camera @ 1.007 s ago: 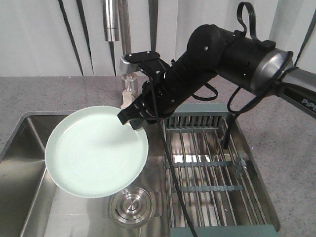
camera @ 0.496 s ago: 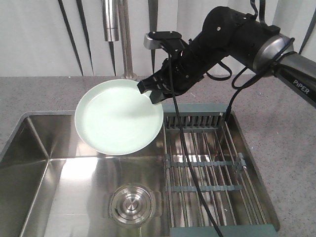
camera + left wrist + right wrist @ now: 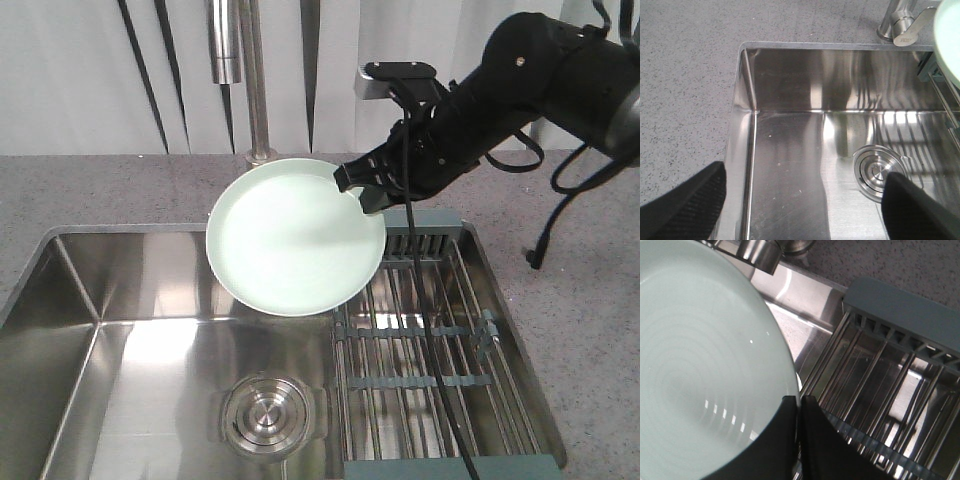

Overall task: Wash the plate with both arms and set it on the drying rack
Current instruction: 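Swing the held plate under the faucet with the right gripper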

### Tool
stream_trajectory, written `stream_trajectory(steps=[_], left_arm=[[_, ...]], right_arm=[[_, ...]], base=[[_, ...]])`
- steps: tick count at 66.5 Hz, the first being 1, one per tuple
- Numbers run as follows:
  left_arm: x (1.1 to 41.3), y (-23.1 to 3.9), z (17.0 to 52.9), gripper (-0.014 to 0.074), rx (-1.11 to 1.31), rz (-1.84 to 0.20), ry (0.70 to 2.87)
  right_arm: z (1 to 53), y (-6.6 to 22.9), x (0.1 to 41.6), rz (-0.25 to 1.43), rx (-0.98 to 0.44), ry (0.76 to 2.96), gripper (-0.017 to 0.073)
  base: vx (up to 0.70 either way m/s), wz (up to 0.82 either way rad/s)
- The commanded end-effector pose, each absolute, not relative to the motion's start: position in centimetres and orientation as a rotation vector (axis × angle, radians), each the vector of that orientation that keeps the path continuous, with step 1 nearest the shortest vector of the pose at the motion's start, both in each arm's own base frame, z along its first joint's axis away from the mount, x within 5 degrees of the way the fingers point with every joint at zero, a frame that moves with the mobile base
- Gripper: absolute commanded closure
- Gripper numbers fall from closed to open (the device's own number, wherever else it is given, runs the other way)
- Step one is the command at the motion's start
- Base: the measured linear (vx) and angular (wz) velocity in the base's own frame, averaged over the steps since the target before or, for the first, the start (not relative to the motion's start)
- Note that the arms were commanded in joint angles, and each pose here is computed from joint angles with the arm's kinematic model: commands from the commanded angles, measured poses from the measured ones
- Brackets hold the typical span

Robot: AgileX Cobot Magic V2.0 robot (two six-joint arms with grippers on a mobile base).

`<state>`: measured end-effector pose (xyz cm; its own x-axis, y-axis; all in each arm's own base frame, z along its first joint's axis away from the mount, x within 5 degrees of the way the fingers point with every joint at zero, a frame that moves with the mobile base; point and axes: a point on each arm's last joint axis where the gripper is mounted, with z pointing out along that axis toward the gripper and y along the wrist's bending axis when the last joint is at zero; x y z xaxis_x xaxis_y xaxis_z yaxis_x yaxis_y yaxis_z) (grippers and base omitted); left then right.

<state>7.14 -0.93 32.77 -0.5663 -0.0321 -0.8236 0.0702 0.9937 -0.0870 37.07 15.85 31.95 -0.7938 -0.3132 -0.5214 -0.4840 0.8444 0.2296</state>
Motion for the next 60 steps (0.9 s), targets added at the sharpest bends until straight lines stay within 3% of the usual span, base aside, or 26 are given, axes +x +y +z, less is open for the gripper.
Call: stream_trajectory(steps=[1, 31, 60], left_arm=[[7.4, -1.0, 34.0, 0.0008, 0.02, -0.151, 2.088], [7.4, -1.0, 34.0, 0.0008, 0.02, -0.151, 2.088], [7.4, -1.0, 34.0, 0.0008, 0.02, -0.151, 2.087]], right_arm=[[34.6, 14.9, 35.2, 0.5, -0.537, 2.427, 0.0561], [32.7, 13.8, 29.4, 0.506, -0.549, 2.482, 0.0561], [31.8, 18.6, 27.0, 0.58, -0.657, 2.468, 0.0561]], base=[[0.0, 0.0], [0.0, 0.0], [0.0, 0.0]])
